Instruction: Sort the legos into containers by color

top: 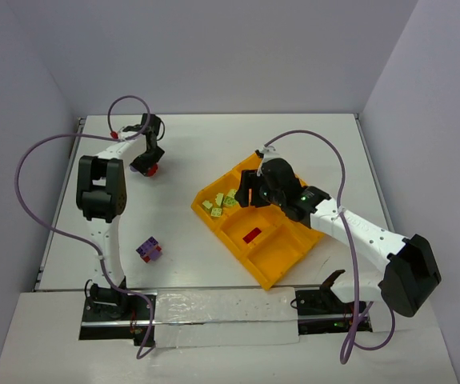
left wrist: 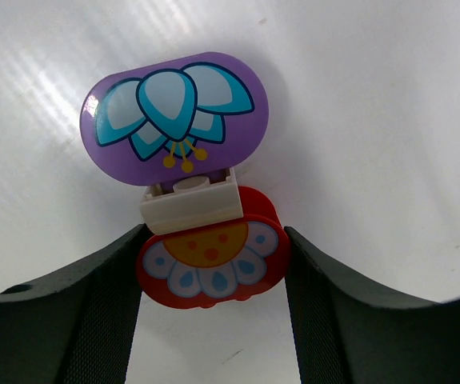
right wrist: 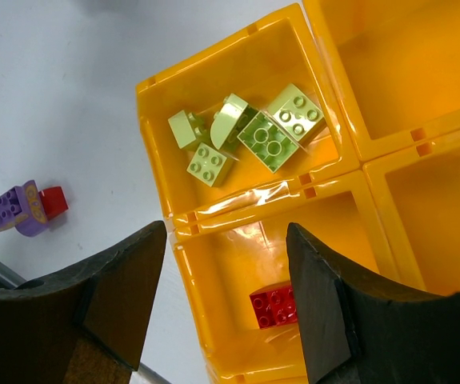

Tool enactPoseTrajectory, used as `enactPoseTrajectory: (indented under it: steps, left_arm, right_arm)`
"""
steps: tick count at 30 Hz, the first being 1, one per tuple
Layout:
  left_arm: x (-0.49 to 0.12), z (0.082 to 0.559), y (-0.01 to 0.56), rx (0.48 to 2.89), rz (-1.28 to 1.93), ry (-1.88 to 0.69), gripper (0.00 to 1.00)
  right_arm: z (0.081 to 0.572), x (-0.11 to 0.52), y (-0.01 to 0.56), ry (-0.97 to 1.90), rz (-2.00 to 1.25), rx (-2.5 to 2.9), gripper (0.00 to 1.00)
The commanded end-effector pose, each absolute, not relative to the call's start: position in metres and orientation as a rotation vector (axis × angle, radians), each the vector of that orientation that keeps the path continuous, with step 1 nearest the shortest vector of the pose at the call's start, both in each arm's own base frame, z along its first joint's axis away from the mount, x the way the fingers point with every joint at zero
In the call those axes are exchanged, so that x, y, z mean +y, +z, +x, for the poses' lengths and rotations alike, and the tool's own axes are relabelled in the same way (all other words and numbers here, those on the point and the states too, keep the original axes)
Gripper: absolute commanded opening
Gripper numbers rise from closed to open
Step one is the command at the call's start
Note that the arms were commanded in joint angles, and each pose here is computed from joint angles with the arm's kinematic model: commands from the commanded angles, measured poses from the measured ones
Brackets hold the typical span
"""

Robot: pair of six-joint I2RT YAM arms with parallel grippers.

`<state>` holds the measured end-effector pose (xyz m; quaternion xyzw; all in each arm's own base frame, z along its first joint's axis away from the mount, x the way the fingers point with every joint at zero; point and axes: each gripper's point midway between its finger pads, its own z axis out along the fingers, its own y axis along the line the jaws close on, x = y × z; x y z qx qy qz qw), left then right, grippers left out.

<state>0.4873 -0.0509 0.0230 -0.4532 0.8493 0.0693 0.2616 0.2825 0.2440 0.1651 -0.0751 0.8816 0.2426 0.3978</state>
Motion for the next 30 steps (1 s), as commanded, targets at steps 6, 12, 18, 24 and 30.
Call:
enactPoseTrajectory:
  steps: [6, 12, 18, 24, 30]
  left_arm:
    - [-0.070, 0.449, 0.054, 2.385, -1.044, -0.019, 0.01]
    - [-0.136, 0.414, 0.098, 2.444, -0.600, -0.348, 0.00]
    - [-0.189, 0.364, 0.154, 2.359, -0.191, -0.759, 0.00]
    - [-0.208, 0.328, 0.219, 2.127, 0.085, -0.976, 0.00]
    - [-0.221, 0.310, 0.241, 2.044, 0.227, -1.094, 0.00]
  right_arm:
    - [0.294, 0.256, 0.181, 0.654, -0.177, 2.181, 0.69]
    - [0.298, 0.254, 0.196, 0.641, -0.160, 2.149, 0.69]
    - [0.304, 0.251, 0.215, 0.633, -0.131, 2.097, 0.69]
    - [0.308, 0.266, 0.245, 0.750, -0.111, 2.022, 0.69]
    - [0.319, 0.279, 0.283, 0.866, -0.036, 1.936, 0.72]
